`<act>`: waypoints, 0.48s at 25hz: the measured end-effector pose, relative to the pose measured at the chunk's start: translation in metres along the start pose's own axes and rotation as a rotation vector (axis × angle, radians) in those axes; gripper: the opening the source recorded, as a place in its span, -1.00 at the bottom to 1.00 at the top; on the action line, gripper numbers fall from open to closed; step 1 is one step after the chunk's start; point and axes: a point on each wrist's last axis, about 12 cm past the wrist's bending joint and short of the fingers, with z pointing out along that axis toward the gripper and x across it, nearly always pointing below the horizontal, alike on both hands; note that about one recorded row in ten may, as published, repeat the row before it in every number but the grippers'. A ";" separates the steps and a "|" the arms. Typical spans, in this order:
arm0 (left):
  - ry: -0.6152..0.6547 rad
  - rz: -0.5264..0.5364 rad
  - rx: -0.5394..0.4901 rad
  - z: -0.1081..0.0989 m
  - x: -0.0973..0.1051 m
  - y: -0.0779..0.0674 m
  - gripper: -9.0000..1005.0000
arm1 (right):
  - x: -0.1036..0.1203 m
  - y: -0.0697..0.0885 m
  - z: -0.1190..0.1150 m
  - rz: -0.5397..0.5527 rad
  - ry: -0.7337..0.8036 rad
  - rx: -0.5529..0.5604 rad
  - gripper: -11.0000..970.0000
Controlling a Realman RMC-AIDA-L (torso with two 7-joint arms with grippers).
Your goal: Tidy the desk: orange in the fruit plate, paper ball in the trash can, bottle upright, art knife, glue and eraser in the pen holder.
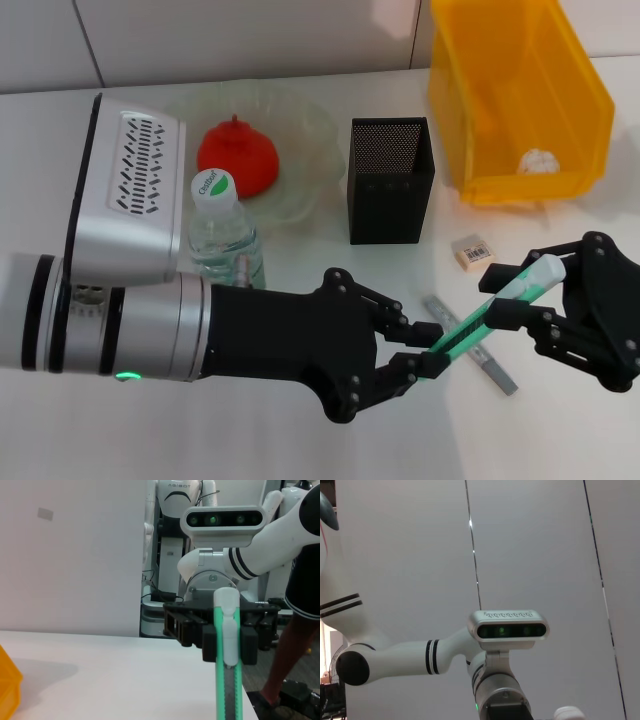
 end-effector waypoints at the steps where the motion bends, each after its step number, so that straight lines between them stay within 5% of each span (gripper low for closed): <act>1: 0.002 -0.003 0.000 0.000 0.001 0.000 -0.48 | 0.000 0.000 0.000 -0.008 -0.003 -0.002 -0.58; 6: 0.006 -0.006 0.011 0.000 0.004 0.000 -0.47 | -0.001 0.001 -0.001 -0.016 -0.007 0.000 -0.60; 12: 0.007 -0.003 0.018 0.000 0.004 0.000 -0.10 | -0.001 0.002 -0.005 -0.023 -0.019 0.029 -0.59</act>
